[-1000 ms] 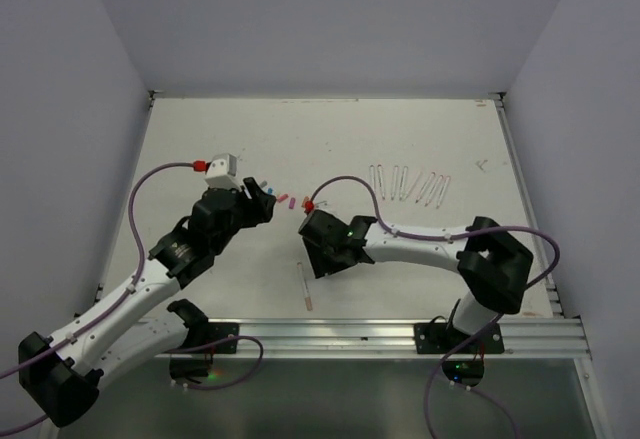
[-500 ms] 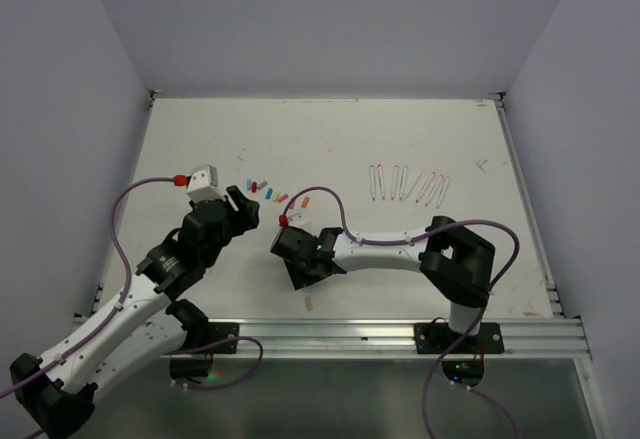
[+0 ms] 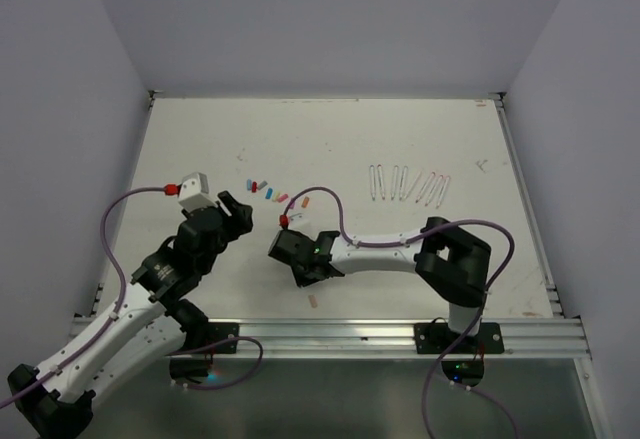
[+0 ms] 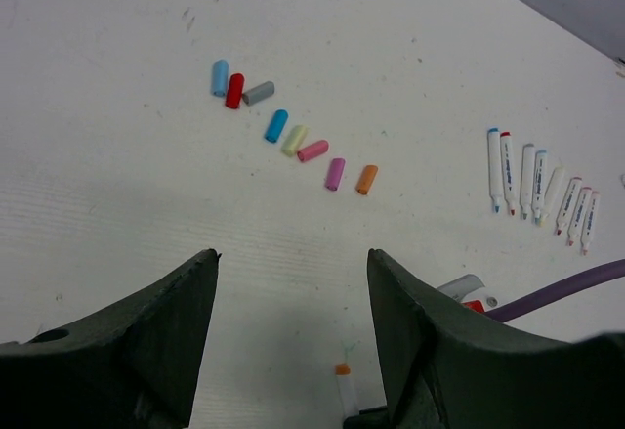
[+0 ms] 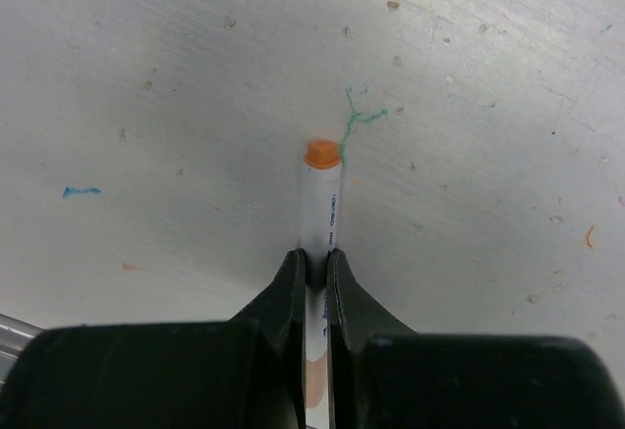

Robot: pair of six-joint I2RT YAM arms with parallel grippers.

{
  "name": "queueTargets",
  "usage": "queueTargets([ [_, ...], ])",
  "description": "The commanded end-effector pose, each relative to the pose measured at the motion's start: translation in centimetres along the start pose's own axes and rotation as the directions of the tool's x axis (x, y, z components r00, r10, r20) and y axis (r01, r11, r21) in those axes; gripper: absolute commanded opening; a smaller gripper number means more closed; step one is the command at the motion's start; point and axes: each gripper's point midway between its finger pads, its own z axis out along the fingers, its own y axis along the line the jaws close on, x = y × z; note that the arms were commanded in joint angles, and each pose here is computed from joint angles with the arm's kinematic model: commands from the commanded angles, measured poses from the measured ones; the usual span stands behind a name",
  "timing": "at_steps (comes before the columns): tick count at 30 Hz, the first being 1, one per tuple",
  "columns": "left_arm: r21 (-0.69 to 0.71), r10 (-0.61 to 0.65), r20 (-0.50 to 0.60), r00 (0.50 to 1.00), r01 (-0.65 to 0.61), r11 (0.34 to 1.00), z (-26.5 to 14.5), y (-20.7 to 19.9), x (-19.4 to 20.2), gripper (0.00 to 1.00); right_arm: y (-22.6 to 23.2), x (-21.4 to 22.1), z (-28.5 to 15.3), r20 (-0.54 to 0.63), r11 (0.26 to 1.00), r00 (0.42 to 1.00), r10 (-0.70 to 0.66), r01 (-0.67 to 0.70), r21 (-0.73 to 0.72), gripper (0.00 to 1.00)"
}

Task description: Open the pen caps

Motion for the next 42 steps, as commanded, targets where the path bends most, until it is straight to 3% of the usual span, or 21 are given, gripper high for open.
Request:
queueTargets([
  [1,-0.039,-0.034,0.038,0.999,0.035,0.999,0.2,0.9,-0.4,0.66,-0.9,-1.6,-1.3,0.090,0.999,0.995,0.050,-0.051,0.016,0.00],
  [7,0.008,-0.022,0.014,1.000,0.022,1.000,0.7,-0.1,0.4,0.66,-4.7,-4.5,-4.2,0.173,0.982,0.967,0.186,-0.178,-0.064,0.00],
  [12,0.289,0.124,-0.133,0.983,-0.081,0.954,1.3,-5.0,4.1,0.64,-8.5,-7.4,-6.4,0.237,0.925,0.907,0.349,-0.294,-0.240,0.00],
  [13,0.415,0.134,-0.147,0.980,-0.062,0.908,0.6,-7.4,4.4,0.63,-9.1,-8.4,-7.8,0.275,0.918,0.889,0.366,-0.297,-0.265,0.00],
  [17,0.670,0.165,-0.155,0.974,-0.019,0.742,-1.3,-11.6,6.2,0.62,-10.0,-10.3,-10.7,0.363,0.912,0.849,0.383,-0.284,-0.296,0.00],
  [22,0.839,0.186,-0.174,0.967,0.047,0.542,-3.8,-14.3,7.8,0.62,-9.5,-12.1,-13.2,0.411,0.878,0.803,0.432,-0.269,-0.397,0.00],
  [27,0.868,0.195,-0.231,0.953,0.111,0.484,-4.1,-14.9,9.4,0.63,-9.0,-13.1,-14.1,0.427,0.863,0.783,0.453,-0.263,-0.432,0.00],
  [42,0.891,0.204,-0.281,0.938,0.175,0.419,-4.5,-17.4,11.2,0.63,-7.8,-14.3,-14.4,0.418,0.820,0.755,0.504,-0.267,-0.507,0.00],
])
